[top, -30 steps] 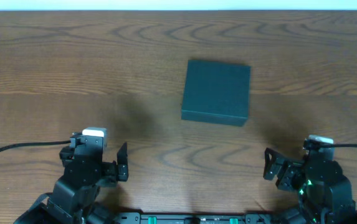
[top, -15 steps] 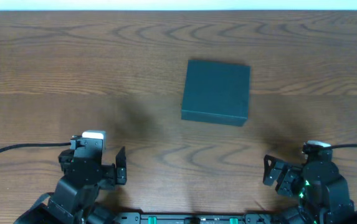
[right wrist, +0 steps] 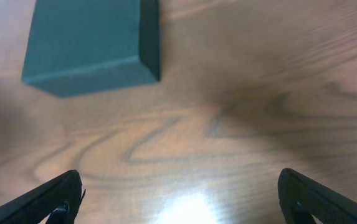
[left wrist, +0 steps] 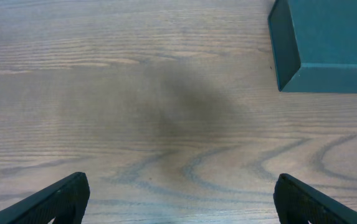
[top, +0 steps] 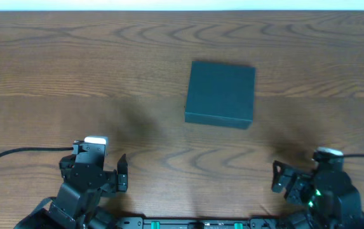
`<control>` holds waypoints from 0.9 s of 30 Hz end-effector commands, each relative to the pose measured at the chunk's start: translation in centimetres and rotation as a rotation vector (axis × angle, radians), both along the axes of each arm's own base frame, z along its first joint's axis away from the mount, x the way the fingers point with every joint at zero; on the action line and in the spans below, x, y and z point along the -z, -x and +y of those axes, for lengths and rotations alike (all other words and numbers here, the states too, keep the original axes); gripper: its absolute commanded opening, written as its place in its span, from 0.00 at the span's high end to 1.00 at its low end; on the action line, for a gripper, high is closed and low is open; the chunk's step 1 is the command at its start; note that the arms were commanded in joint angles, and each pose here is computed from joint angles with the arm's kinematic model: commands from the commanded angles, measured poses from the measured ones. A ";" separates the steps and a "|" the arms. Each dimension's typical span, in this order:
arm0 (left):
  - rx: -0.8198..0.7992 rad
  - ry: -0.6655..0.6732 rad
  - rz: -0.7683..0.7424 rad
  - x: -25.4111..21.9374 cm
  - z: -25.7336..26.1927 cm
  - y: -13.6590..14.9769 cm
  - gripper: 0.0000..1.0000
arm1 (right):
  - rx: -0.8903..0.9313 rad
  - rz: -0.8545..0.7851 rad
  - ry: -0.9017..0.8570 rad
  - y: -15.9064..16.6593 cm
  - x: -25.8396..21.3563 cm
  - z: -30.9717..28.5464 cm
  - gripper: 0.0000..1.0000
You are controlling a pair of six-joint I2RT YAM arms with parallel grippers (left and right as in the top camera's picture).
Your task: Pack container
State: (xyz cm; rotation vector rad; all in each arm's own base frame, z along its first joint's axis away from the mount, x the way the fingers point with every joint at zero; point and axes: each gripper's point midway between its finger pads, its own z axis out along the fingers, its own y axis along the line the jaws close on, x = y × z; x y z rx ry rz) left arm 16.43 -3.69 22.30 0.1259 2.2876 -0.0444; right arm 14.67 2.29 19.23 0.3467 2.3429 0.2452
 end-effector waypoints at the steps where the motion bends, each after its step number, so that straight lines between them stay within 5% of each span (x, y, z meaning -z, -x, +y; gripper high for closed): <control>1: -0.014 0.004 -0.002 0.1 0.2 0.1 0.05 | 0.022 -0.082 0.082 0.0 -1.0 -1.8 0.01; 6: -0.014 0.004 -0.002 0.1 0.2 0.1 0.05 | -0.251 -0.172 0.298 -0.6 1.0 -0.8 0.01; 16: -0.014 0.004 -0.002 0.1 0.2 0.1 0.04 | -0.182 -0.213 0.277 -1.1 5.8 -1.5 0.01; 27: -0.014 0.004 -0.002 0.1 0.2 0.1 0.05 | -0.213 -0.083 0.259 -0.3 9.9 -1.3 0.01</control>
